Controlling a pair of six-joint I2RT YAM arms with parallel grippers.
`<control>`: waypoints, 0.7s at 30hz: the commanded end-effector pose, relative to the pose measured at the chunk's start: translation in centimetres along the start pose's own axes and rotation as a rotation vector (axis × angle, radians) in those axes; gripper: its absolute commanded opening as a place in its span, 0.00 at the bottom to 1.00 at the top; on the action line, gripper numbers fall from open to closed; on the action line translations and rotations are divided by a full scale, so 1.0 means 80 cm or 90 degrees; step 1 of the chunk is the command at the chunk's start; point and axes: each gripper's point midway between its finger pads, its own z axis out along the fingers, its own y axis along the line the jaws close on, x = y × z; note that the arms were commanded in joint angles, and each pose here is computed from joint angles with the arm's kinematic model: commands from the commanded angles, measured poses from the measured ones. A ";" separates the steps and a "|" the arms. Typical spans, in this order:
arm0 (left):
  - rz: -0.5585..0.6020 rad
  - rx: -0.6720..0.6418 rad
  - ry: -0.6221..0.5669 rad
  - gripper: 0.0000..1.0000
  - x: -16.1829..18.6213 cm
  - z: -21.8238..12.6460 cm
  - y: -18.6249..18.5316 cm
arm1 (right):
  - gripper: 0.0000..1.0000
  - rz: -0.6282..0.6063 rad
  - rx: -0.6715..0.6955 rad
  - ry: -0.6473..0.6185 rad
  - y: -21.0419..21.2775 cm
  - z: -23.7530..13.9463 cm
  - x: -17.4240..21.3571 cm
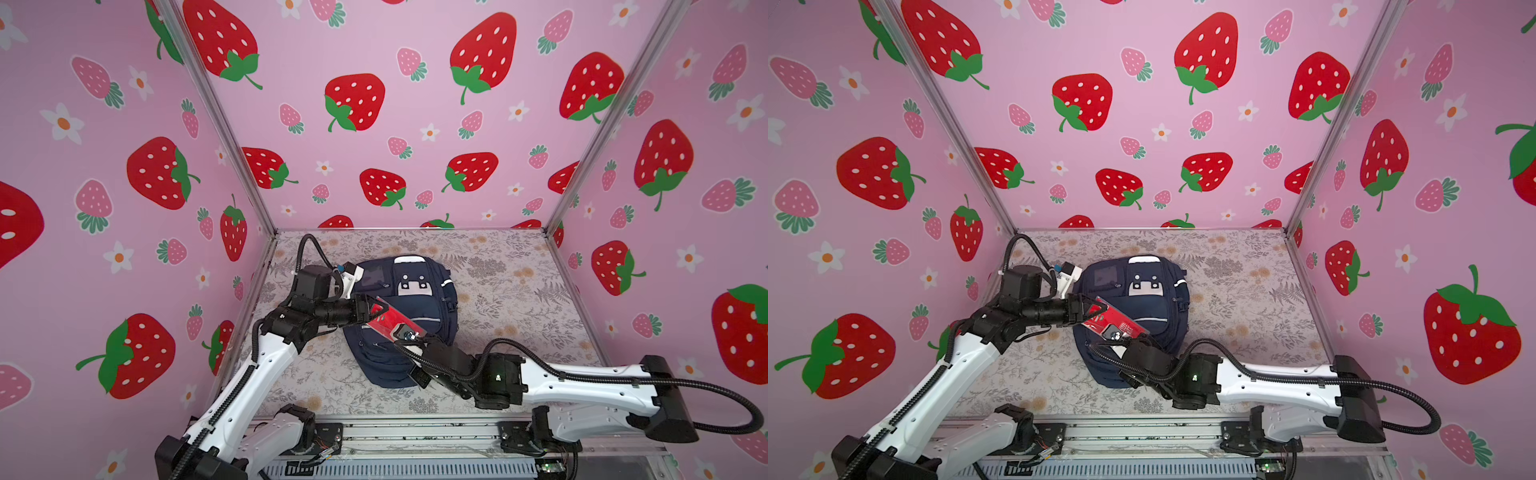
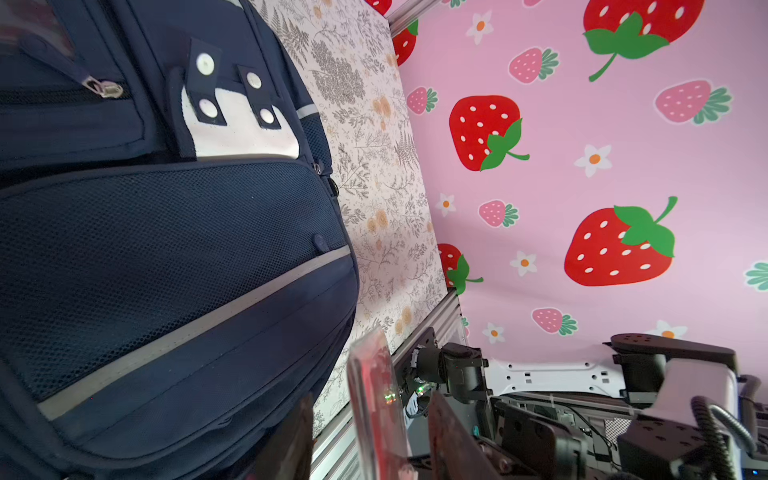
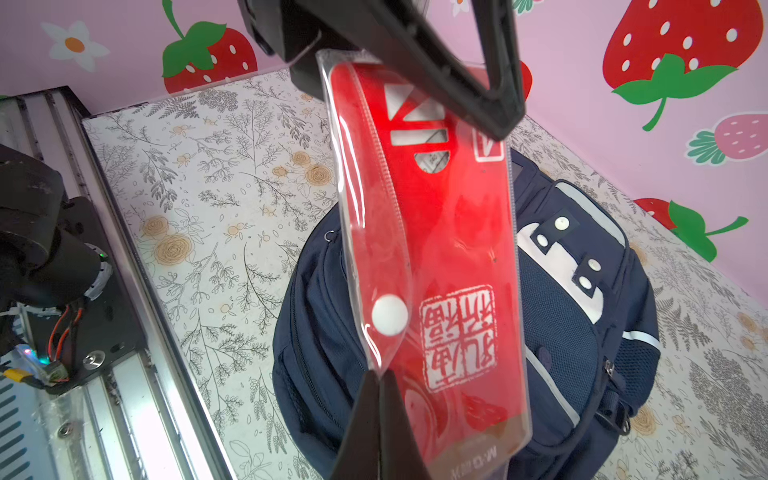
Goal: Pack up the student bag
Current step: 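Carry the red pouch over the backpack with the right gripper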
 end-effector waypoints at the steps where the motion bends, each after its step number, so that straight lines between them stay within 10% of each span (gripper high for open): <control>1: -0.007 0.034 -0.008 0.33 -0.004 0.000 -0.010 | 0.02 0.000 0.021 -0.036 -0.006 -0.006 -0.024; 15: -0.040 0.062 -0.132 0.00 -0.034 -0.005 -0.009 | 0.12 0.031 0.077 -0.032 -0.030 -0.016 -0.018; 21: -0.056 0.029 -0.255 0.00 -0.045 -0.033 0.007 | 0.48 0.103 0.226 -0.050 -0.086 -0.041 -0.018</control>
